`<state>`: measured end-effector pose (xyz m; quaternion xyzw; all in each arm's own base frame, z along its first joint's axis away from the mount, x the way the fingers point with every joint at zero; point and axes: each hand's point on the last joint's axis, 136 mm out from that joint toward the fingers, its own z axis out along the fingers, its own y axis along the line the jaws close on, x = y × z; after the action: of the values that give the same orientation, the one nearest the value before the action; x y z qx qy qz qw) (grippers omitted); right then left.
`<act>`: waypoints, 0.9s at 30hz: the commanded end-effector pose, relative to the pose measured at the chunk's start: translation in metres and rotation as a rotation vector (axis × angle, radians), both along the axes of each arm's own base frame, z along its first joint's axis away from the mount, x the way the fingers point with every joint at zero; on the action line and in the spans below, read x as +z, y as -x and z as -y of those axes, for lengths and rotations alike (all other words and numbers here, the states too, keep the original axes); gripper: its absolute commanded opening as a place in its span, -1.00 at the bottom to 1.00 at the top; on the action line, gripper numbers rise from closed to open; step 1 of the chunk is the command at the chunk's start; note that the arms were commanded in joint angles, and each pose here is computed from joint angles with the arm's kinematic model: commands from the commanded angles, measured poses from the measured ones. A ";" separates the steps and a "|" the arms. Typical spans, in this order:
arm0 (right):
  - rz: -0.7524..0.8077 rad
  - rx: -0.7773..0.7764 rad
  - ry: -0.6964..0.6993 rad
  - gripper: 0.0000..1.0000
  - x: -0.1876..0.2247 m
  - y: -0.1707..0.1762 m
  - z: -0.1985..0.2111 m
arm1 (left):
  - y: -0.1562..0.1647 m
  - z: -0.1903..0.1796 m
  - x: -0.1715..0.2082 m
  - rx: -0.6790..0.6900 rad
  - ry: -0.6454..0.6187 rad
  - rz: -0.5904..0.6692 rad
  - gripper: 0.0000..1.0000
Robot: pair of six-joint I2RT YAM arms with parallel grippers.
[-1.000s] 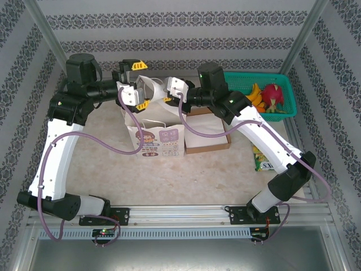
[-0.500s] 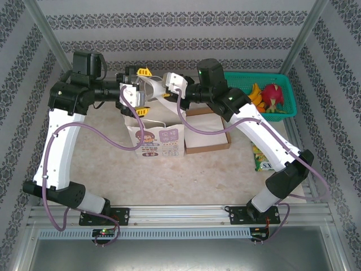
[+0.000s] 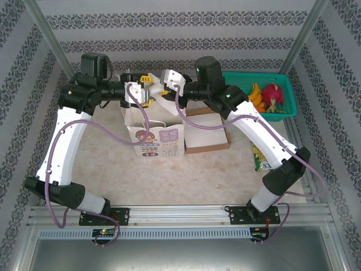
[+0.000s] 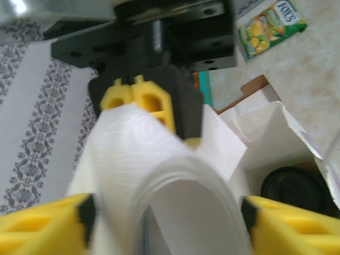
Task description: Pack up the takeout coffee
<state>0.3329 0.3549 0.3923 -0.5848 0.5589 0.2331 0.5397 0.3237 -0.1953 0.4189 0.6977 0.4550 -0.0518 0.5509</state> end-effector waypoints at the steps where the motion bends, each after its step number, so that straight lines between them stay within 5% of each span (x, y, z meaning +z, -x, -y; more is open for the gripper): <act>1: -0.006 0.052 -0.046 -0.98 0.014 0.015 -0.002 | 0.006 0.003 0.035 0.007 0.052 0.086 -0.31; 6: -0.059 0.054 -0.078 -0.93 0.016 0.022 -0.002 | 0.029 0.001 0.033 -0.023 0.046 0.033 -1.00; 14: -0.222 0.078 -0.128 -0.98 0.013 0.049 -0.019 | 0.066 -0.006 0.045 -0.003 0.081 -0.071 -1.00; 27: -0.400 -0.069 -0.176 -0.94 -0.025 0.027 -0.055 | 0.049 -0.029 0.010 0.202 -0.033 -0.230 -1.00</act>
<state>0.2899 0.4025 0.3870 -0.4985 0.6132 0.3742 0.4852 0.2790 -0.1652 0.4306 0.6522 0.5683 -0.0549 0.4987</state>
